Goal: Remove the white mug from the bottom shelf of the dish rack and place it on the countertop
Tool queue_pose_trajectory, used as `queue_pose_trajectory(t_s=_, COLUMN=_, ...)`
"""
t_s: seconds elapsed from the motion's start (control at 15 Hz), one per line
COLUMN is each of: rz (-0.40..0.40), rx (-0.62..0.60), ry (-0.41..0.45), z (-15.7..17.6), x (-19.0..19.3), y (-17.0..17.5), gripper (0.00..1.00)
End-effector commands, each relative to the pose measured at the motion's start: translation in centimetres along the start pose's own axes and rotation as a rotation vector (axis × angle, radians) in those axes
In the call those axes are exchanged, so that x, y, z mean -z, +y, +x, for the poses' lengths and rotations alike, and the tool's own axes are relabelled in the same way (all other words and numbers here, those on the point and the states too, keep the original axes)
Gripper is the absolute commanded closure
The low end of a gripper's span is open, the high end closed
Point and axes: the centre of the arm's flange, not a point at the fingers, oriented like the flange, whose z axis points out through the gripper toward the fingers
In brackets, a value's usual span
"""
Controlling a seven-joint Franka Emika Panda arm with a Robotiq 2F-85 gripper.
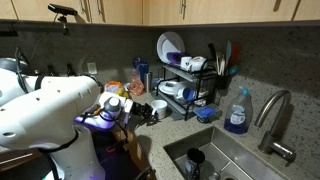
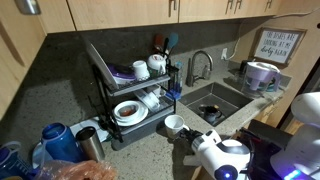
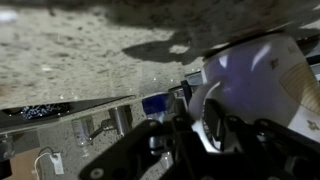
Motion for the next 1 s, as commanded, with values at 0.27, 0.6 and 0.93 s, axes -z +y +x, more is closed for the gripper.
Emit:
queue_pose_trajectory(t_s=0.27, rz=-0.013, rx=-0.035, ry=0.040, z=-0.4, x=0.7, y=-1.3, gripper=0.41)
queue_pose_trajectory(t_s=0.6, rz=-0.030, rx=-0.056, ry=-0.001, z=0.5, x=1.7, y=-1.4, gripper=0.28)
queue_pose_trajectory(t_s=0.93, rz=-0.036, rx=-0.087, ry=-0.083, z=1.8, x=3.0, y=-1.4, gripper=0.16)
